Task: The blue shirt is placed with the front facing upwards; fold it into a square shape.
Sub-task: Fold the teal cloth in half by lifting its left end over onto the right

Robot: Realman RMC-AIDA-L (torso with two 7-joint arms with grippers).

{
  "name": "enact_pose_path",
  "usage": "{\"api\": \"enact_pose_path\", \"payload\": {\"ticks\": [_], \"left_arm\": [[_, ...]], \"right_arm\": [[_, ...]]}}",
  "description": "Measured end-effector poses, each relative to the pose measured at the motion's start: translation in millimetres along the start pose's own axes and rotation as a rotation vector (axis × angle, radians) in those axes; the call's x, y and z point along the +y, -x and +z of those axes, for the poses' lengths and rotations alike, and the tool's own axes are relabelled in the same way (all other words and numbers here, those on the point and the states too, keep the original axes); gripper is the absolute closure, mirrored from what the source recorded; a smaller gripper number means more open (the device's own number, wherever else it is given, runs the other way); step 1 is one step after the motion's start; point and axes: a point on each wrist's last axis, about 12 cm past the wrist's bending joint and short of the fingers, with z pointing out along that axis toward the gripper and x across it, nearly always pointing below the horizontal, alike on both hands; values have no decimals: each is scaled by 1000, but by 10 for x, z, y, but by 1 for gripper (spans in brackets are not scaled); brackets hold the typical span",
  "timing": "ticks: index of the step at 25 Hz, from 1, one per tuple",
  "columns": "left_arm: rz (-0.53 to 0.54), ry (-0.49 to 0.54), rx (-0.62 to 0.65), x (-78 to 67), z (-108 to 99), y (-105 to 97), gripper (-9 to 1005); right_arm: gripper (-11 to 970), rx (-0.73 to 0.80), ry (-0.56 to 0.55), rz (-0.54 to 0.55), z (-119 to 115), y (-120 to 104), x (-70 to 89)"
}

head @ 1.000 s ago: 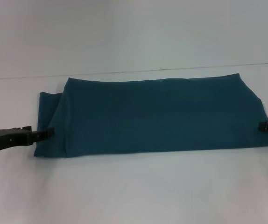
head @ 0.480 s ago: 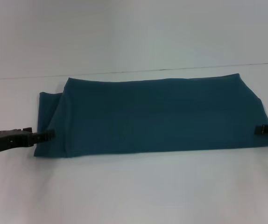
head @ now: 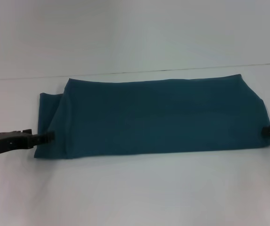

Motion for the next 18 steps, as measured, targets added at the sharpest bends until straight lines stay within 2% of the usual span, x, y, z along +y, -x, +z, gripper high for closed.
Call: {"api": "enact_pose_path", "payload": {"ticks": [3, 9, 14, 18], "left_arm": [[0, -1, 3, 0, -2, -7, 152], [15, -2, 33, -15, 20, -38, 152], [27, -13, 51, -43, 38, -59, 152], [28, -15, 55, -53, 46, -67, 154]], "right_arm": [[651, 0, 2, 0, -2, 2, 2], [856, -4, 6, -7, -7, 8, 4], [956, -2, 9, -9, -7, 6, 8], [956, -2, 10, -10, -7, 5, 8]]}}
